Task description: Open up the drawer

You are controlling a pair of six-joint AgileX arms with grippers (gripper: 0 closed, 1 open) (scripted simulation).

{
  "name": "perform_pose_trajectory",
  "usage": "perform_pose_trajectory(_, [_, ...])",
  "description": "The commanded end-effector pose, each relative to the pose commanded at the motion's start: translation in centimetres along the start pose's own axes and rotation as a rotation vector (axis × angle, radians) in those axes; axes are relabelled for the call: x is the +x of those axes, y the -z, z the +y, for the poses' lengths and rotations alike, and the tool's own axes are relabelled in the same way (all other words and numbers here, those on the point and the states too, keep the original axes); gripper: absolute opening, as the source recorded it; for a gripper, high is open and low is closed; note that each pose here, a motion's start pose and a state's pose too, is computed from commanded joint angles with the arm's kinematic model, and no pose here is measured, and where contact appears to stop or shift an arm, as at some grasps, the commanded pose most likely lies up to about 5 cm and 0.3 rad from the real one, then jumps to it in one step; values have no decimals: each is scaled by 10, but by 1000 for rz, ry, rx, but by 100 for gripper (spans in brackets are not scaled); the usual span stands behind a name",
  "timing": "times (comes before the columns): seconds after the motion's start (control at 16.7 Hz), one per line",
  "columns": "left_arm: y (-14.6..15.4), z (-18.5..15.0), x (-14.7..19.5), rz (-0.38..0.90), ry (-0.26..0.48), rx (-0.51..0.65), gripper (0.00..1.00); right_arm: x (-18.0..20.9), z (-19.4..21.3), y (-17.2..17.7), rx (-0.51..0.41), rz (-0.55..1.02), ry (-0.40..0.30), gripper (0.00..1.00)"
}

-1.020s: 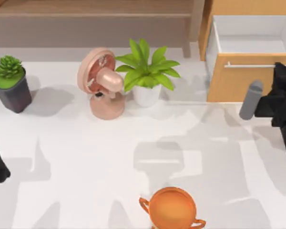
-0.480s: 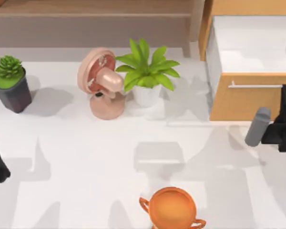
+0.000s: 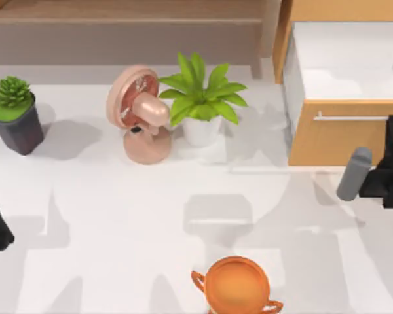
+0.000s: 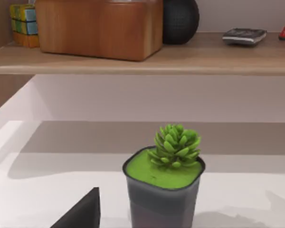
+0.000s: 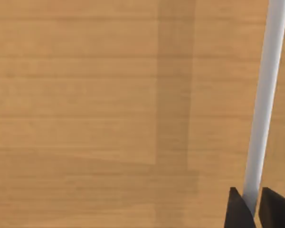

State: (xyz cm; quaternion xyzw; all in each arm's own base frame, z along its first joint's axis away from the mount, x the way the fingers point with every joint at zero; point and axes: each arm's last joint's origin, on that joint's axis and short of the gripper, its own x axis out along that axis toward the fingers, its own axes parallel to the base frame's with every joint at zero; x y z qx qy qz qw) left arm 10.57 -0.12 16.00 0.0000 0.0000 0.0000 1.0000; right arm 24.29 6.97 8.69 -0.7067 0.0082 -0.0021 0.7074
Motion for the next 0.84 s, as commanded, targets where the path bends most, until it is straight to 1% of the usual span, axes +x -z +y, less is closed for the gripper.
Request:
perform_pose_trajectory(0.48, [0, 0, 0, 0, 0, 0, 100, 0, 0, 0, 0, 0, 0, 98])
perform_pose_trajectory(0.54, [0, 0, 0, 0, 0, 0, 100, 0, 0, 0, 0, 0, 0, 100])
perform_pose_trajectory(0.84, [0, 0, 0, 0, 0, 0, 100, 0, 0, 0, 0, 0, 0, 100])
